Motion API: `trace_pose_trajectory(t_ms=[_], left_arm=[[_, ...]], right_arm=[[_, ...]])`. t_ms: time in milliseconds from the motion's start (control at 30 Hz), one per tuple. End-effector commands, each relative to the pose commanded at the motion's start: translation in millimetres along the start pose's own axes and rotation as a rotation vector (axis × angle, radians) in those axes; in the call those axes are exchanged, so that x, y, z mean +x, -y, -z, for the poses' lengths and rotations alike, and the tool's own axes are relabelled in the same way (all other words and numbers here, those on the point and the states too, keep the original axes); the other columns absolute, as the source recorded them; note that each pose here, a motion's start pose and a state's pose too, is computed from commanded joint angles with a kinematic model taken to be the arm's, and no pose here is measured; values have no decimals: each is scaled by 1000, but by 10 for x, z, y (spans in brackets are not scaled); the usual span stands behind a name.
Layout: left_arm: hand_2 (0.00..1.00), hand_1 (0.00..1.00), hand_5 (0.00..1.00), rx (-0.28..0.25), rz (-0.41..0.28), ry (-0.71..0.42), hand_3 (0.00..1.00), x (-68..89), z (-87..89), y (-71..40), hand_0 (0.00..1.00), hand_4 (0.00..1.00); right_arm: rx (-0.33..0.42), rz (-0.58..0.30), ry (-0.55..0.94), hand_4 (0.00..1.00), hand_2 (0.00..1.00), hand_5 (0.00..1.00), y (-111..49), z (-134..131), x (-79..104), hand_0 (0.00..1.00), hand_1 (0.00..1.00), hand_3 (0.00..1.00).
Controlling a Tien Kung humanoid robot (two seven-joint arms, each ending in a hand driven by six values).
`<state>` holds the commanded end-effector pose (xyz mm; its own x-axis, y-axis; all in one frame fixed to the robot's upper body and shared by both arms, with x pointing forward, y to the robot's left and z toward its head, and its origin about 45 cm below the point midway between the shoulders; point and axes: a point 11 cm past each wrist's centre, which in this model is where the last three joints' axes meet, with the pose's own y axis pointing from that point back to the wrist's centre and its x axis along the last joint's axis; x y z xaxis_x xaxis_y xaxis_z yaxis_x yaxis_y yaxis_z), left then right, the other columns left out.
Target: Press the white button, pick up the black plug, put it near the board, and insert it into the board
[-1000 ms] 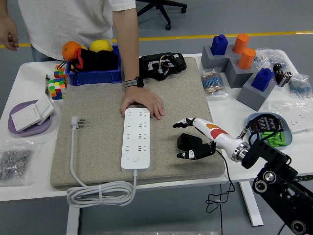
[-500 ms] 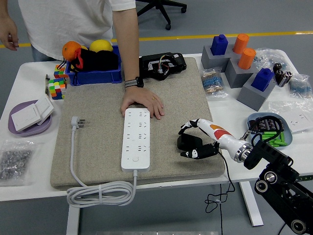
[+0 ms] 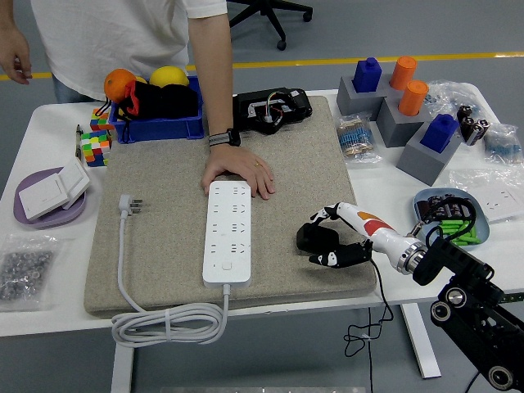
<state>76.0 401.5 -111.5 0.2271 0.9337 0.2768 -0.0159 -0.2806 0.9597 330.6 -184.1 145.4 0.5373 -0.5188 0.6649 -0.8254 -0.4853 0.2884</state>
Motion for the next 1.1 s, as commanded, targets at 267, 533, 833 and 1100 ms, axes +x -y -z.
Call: trace_pose_trajectory(t_ms=[267,533,833,1100], left_arm=[[717,740,481,1,0,-1,772,-3,6,1,791,559],[717,740,481,-6,0,-6,772,3,-26,-4,792,558],[716,740,482,-9,2,-13,772,-3,-34,-4,791,557],[717,740,482,-9,4,-20,772,-8,-32,-4,791,557]], right_arm=[[-3,-2,8,918,711,91,3,-30,-17,762,751,510],[-12,-14,19,907,676,65,9,-72,1,670,692,503],[-6,-32,32,874,589,2,20,-86,14,533,563,497],[-16,-22,38,865,575,2,19,-118,-9,507,534,489]])
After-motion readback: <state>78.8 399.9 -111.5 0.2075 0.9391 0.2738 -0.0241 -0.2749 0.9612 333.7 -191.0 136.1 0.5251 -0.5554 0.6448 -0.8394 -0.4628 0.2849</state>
